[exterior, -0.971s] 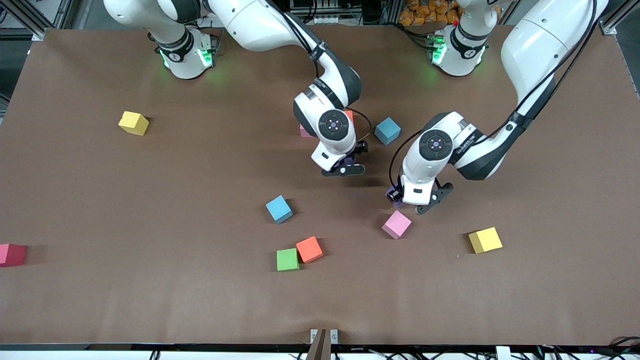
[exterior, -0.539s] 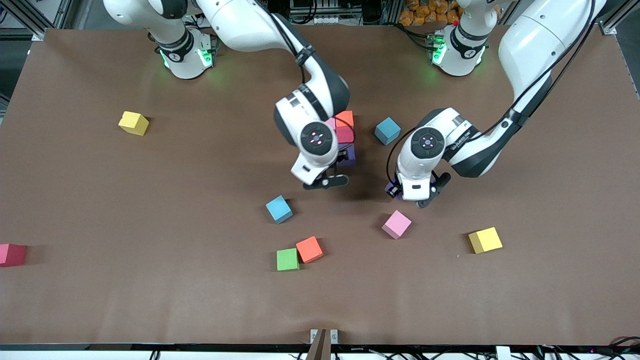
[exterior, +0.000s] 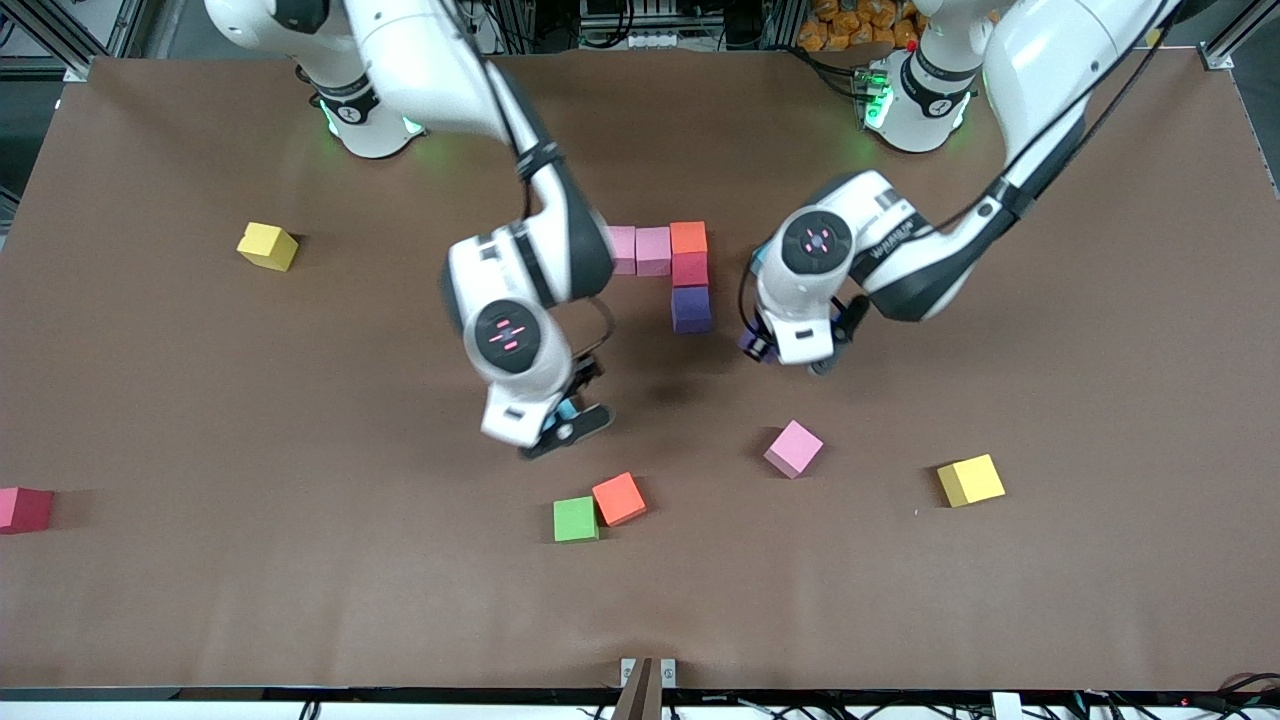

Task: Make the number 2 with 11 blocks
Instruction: 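Open the right gripper and reach it to the cyan cube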

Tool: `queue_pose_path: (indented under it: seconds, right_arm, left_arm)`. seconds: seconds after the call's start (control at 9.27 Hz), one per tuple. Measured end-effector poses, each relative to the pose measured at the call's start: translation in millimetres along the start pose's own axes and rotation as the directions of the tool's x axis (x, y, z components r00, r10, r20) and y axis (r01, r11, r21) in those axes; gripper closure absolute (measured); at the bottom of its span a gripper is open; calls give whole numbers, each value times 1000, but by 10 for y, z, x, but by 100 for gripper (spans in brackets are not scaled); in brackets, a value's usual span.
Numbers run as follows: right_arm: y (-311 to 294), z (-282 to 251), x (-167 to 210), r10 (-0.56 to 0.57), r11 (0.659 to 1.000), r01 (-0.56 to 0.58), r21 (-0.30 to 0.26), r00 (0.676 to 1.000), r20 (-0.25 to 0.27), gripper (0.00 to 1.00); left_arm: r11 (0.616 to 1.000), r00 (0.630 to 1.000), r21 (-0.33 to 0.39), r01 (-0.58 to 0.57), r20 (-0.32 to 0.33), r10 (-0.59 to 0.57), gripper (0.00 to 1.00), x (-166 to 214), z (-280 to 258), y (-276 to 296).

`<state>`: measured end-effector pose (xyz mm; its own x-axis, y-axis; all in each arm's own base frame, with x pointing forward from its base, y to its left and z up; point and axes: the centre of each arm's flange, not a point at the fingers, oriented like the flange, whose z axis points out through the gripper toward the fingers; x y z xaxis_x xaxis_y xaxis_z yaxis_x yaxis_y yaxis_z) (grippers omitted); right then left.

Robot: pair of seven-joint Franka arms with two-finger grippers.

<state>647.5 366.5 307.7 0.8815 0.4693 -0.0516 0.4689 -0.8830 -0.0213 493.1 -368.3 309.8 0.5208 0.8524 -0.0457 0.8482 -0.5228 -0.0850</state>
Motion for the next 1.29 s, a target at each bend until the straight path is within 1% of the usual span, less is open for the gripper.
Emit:
queue_pose_path:
  seconds: [0.11, 0.22, 0.32, 0.43, 0.54, 0.65, 0.75, 0.86, 0.97, 1.08, 1.29]
  right_arm:
    - [183, 66, 61, -5, 1000, 4, -23, 999, -41, 0]
    - [221, 184, 83, -9, 999, 7, -36, 999, -49, 0]
    - [162, 329, 98, -18, 999, 16, -43, 999, -46, 0]
    - [78, 454, 120, -31, 998, 29, -48, 998, -56, 0]
    - [-32, 592, 136, -45, 998, 42, -41, 996, -71, 0]
    - [-107, 760, 114, -51, 998, 48, -30, 996, -76, 0]
    - [-163, 860, 84, -52, 999, 52, -4, 996, -70, 0]
    - [-198, 856, 61, -63, 997, 65, 36, 997, -54, 0]
    - [-210, 865, 30, -82, 995, 83, 60, 996, -30, 0]
    - [-198, 877, 20, -89, 994, 91, 65, 996, -23, 0]
    - [-149, 816, 23, -90, 994, 92, 62, 996, -26, 0]
  left_arm:
    - [998, 998, -22, 65, 9, -65, 40, -204, -129, 9]
    - [990, 991, -35, 133, 17, -133, 40, -407, -206, 24]
    - [981, 982, -39, 189, 23, -188, 40, -626, -232, 16]
    - [970, 971, -42, 238, 35, -237, 40, -829, -254, 25]
    - [956, 956, -43, 292, 52, -289, 40, -979, -274, 72]
    - [937, 937, -39, 347, 61, -344, 40, -1075, -237, 146]
    - [913, 913, -34, 406, 49, -404, 40, -1145, -101, 248]
    - [888, 889, -29, 458, 29, -457, 40, -1206, 78, 356]
    - [868, 868, -15, 496, 20, -496, 40, -1269, 236, 436]
    - [855, 855, -4, 519, 20, -519, 40, -1306, 336, 495]
    - [844, 843, -4, 537, 38, -536, 40, -1320, 330, 561]
